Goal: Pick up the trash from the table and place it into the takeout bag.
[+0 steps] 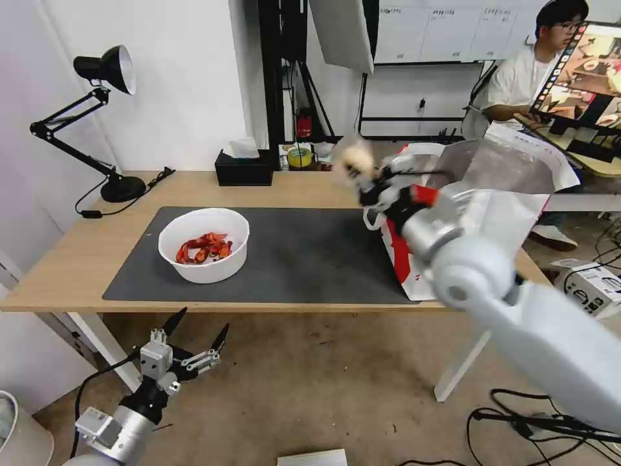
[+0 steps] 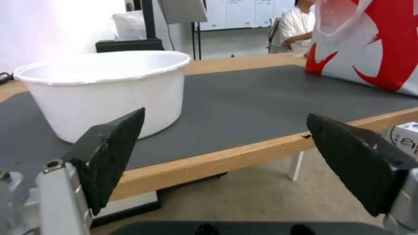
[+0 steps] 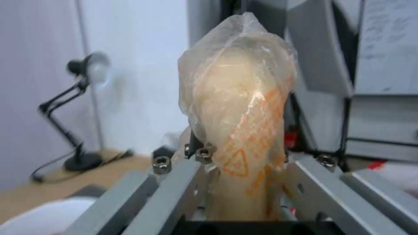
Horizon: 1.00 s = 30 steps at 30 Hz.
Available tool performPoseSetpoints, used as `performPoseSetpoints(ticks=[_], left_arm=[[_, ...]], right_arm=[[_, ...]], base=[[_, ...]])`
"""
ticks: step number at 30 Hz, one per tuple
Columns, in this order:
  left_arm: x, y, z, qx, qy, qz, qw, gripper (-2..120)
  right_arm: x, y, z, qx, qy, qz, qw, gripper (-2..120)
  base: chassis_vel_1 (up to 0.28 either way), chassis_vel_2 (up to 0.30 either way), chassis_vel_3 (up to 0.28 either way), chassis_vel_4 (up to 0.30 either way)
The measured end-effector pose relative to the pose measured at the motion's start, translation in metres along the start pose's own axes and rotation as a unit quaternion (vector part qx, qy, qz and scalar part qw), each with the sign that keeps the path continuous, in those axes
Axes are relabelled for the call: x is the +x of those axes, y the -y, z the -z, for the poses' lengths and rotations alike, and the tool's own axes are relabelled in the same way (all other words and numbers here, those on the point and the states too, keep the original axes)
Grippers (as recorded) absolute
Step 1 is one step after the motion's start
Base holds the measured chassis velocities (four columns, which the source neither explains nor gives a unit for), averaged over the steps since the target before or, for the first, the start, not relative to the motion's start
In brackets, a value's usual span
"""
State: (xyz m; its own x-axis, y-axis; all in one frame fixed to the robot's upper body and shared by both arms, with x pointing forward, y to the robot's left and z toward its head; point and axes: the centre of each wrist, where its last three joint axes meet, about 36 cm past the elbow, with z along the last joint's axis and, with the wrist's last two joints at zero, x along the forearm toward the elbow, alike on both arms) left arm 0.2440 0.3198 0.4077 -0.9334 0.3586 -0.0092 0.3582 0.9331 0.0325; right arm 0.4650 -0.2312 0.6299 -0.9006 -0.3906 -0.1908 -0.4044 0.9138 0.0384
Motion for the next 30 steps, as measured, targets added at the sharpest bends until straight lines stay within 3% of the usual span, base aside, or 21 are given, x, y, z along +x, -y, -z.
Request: performPoseSetpoints(ticks=[6,13,26,30], left_arm=[[-0.002,0.004,0.0,0.004,0.003,-0.003,1.0,100],[-0.004,0.007,-0.002,0.009,0.004,-0.005,0.9999,100],[-0.008,0.009,-0.005,0.021,0.004,-0.006,0.9998,100],[-0.009,0.01,-0.008,0.023,0.003,-0.007,0.9997,100]], right_arm=[[-0.007,0.035,-0.014,0.038,0.066,-0.06,0.995,7],[-0.009,0.048,-0.025,0.055,0.066,-0.113,0.99,7],[0.01,0.064,-0.042,0.079,-0.009,-0.184,0.98,7],[0.013,0.065,-0.042,0.09,-0.021,-0.189,0.978,18]], base=[[0.0,0.0,0.0,0.0],[0.0,0.0,0.0,0.0],[0.0,0.0,0.0,0.0],[0.0,0.0,0.0,0.0]])
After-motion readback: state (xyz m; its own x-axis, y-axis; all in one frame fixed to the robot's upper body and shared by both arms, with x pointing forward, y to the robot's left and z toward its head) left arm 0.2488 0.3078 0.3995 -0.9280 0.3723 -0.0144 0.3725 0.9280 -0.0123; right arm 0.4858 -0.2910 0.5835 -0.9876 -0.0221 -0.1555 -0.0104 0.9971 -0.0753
